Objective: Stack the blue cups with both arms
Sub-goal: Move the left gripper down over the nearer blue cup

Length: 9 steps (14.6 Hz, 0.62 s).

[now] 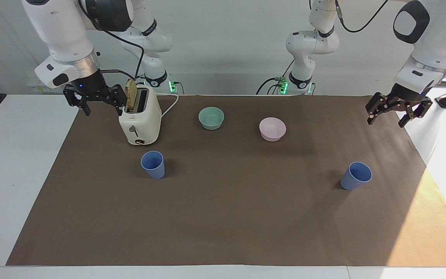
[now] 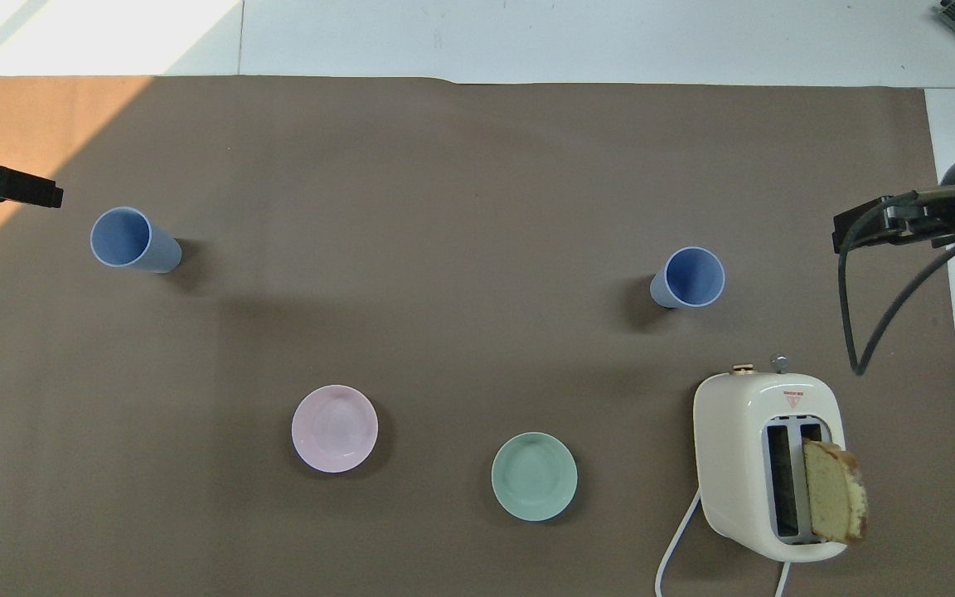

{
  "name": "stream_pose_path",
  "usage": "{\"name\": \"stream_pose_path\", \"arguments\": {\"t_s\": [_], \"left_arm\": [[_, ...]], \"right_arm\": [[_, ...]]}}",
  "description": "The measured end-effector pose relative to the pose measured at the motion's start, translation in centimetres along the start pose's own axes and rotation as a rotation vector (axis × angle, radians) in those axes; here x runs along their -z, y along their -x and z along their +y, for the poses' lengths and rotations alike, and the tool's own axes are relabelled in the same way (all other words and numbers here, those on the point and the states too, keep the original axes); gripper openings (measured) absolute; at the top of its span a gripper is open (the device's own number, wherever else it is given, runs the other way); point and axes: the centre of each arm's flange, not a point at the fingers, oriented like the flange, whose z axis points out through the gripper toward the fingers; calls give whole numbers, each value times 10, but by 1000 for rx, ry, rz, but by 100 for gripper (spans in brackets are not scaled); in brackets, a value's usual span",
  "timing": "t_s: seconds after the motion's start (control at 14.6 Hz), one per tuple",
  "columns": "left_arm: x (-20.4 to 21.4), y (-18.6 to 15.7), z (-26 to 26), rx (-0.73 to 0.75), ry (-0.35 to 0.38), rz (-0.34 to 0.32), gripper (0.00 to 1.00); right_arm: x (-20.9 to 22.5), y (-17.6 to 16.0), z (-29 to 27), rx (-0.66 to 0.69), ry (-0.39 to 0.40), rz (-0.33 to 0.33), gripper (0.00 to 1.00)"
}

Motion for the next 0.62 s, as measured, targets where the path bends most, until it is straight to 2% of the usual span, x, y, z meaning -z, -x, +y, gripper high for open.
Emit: {"name": "stream_pose_path", "arguments": {"t_s": [0.41, 0.62], "left_arm": [[-75, -11, -19, -22, 25, -24, 100], [-111, -15, -20, -9, 43, -5, 100]], "right_arm": [[0, 0, 0, 0, 0, 0, 100], [0, 0, 0, 0, 0, 0, 100]]}}
